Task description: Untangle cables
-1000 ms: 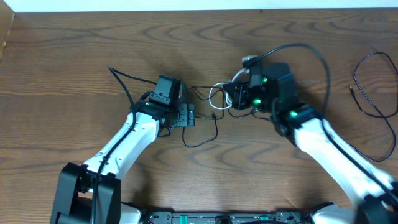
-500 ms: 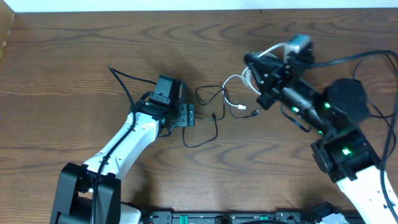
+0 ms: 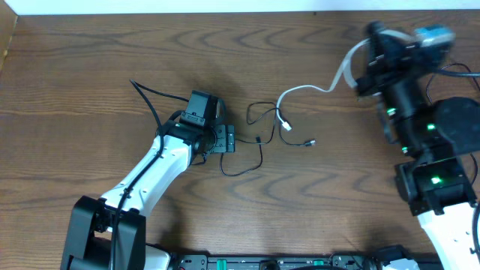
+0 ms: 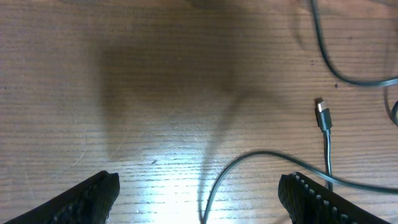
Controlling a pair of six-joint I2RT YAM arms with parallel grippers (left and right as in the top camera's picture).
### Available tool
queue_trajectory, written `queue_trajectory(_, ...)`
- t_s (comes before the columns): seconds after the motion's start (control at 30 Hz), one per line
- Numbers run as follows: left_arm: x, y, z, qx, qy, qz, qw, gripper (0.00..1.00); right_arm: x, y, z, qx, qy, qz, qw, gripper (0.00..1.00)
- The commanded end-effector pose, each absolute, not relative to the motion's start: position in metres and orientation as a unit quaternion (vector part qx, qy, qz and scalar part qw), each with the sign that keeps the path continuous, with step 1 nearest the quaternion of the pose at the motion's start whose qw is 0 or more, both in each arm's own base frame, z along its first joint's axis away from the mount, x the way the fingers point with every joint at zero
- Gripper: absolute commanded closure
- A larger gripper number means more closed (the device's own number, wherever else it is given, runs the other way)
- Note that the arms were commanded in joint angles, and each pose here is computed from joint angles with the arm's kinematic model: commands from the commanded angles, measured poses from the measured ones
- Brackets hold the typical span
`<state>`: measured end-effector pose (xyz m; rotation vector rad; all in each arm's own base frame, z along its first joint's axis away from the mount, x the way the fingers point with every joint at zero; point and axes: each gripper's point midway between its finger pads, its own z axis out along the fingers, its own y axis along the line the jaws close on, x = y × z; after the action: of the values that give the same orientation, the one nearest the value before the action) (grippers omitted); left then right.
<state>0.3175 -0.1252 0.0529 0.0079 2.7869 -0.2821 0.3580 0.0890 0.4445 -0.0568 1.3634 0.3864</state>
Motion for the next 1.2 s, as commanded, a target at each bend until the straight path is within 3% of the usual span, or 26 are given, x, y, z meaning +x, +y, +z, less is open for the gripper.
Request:
queue_trajectory(0.0, 0.317, -0.128, 0.056, 0.011, 0.979, -0.108, 0.171, 0.14, 0.363, 0.03, 0.459, 0.059, 0.606, 0.109, 0.786, 0.99)
queue_trajectory(0.2, 0.317, -0.128, 0.056, 0.011, 0.979, -0.108, 0.171, 0.14, 0.365, -0.059, 0.43, 0.253, 0.605, 0.128, 0.744, 0.99)
queue_trajectory(0.3, 0.317, -0.128, 0.056, 0.011, 0.979, -0.108, 0.171, 0.14, 0.365, -0.094, 0.389, 0.333, 0.631, 0.106, 0.693, 0.99)
queue_trajectory(0.47, 0.317, -0.131, 0.057, 0.012, 0.979, -0.116, 0.169, 0.13, 0.366, -0.109, 0.312, 0.376, 0.713, 0.062, 0.588, 0.99)
queue_trajectory(0.63, 0.316, -0.172, 0.072, 0.042, 0.958, -0.232, 0.163, 0.13, 0.373, -0.081, 0.248, 0.333, 0.803, 0.095, 0.484, 0.99)
queue_trajectory(0.77, 0.319, -0.203, 0.09, 0.078, 0.933, -0.3, 0.182, 0.13, 0.381, -0.038, 0.225, 0.239, 0.851, 0.175, 0.433, 0.99)
queue_trajectory(0.83, 0.32, -0.21, 0.093, 0.088, 0.93, -0.301, 0.192, 0.12, 0.38, -0.035, 0.215, 0.239, 0.86, 0.176, 0.416, 0.99)
queue_trajectory(1.03, 0.314, -0.214, 0.089, 0.096, 0.934, -0.29, 0.185, 0.13, 0.383, -0.041, 0.21, 0.194, 0.874, 0.136, 0.424, 0.99)
queue_trajectory(1.17, 0.31, -0.213, 0.087, 0.095, 0.936, -0.288, 0.177, 0.13, 0.39, -0.077, 0.219, 0.192, 0.865, 0.029, 0.463, 0.99)
